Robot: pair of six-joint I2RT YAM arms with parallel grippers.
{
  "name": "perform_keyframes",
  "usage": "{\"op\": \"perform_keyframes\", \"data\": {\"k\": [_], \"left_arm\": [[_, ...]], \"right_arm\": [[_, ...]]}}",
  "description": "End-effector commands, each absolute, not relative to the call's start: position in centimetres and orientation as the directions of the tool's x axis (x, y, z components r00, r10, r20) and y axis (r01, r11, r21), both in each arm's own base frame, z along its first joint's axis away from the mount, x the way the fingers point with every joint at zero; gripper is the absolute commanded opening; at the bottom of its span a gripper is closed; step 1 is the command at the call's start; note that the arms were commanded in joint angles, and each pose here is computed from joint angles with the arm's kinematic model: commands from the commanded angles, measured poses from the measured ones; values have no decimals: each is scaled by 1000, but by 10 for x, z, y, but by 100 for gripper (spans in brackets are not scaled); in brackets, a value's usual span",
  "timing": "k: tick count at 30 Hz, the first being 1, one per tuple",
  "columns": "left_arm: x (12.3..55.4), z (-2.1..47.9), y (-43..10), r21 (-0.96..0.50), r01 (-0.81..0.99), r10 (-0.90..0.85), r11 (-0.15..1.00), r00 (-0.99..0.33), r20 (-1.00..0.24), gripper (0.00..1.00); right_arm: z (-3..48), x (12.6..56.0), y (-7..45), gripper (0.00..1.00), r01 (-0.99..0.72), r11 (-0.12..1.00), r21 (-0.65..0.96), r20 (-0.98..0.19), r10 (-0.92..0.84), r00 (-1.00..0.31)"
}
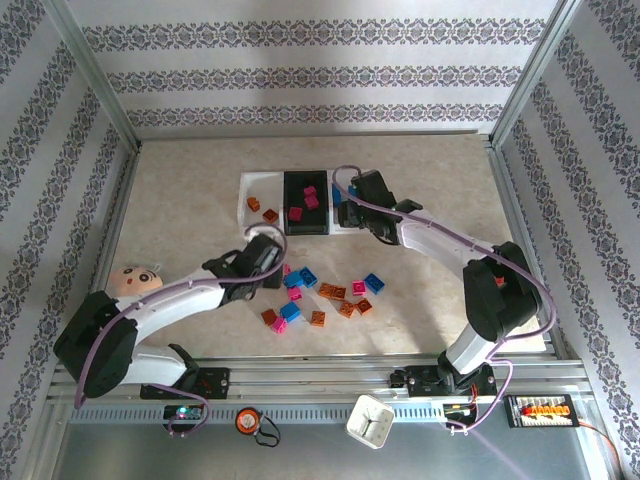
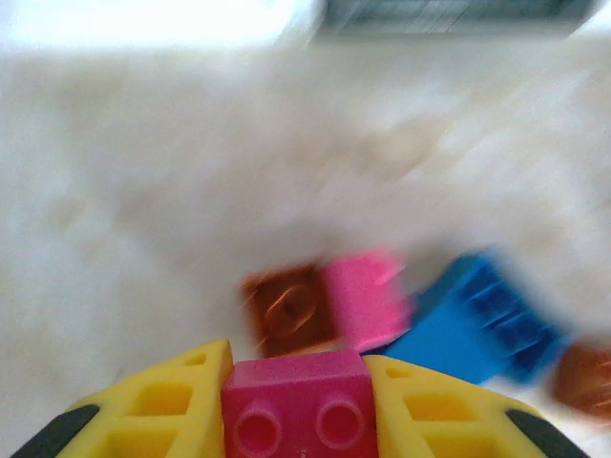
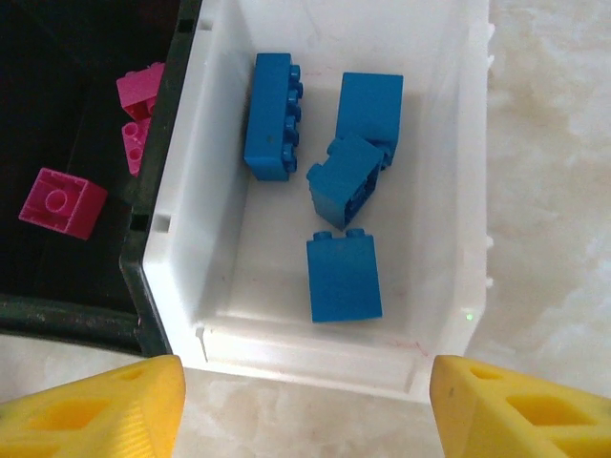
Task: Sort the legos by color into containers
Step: Pick up the lego from the middle-left of the table, then place the lego in the container, then pick up the lego from the center of the table.
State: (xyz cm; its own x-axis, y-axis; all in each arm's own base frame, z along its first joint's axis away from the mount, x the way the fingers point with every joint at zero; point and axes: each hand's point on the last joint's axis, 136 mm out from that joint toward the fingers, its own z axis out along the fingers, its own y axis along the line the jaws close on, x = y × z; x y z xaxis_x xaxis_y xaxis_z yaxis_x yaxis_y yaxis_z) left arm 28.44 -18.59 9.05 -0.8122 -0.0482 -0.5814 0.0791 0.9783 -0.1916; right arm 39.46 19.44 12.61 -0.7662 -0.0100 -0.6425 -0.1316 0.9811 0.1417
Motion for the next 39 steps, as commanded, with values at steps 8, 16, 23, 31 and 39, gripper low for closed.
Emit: {"op": "perform_keyframes", "data": {"k": [8, 16, 23, 31, 39], "left_arm": [[421, 148, -253, -187, 188, 10, 964, -730, -683, 27], [490, 131, -241, -141, 96, -22, 985, -749, -662, 28], [517, 118, -241, -143, 66, -37, 988, -783, -621, 43], [507, 189, -260, -252, 141, -79, 958, -713, -697, 70], [417, 239, -246, -413, 222, -184, 883, -646, -741, 100]], "right_arm": [[117, 357, 179, 69, -103, 979, 175, -621, 29, -783], [113, 325, 182, 69, -137, 975, 176, -605, -3, -796], [100, 288, 184, 70, -177, 965, 196, -550, -41, -834], [90, 260, 179, 69, -192, 956, 222, -499, -58, -865], [86, 254, 219, 68, -321, 905, 280, -468, -163, -869]]}}
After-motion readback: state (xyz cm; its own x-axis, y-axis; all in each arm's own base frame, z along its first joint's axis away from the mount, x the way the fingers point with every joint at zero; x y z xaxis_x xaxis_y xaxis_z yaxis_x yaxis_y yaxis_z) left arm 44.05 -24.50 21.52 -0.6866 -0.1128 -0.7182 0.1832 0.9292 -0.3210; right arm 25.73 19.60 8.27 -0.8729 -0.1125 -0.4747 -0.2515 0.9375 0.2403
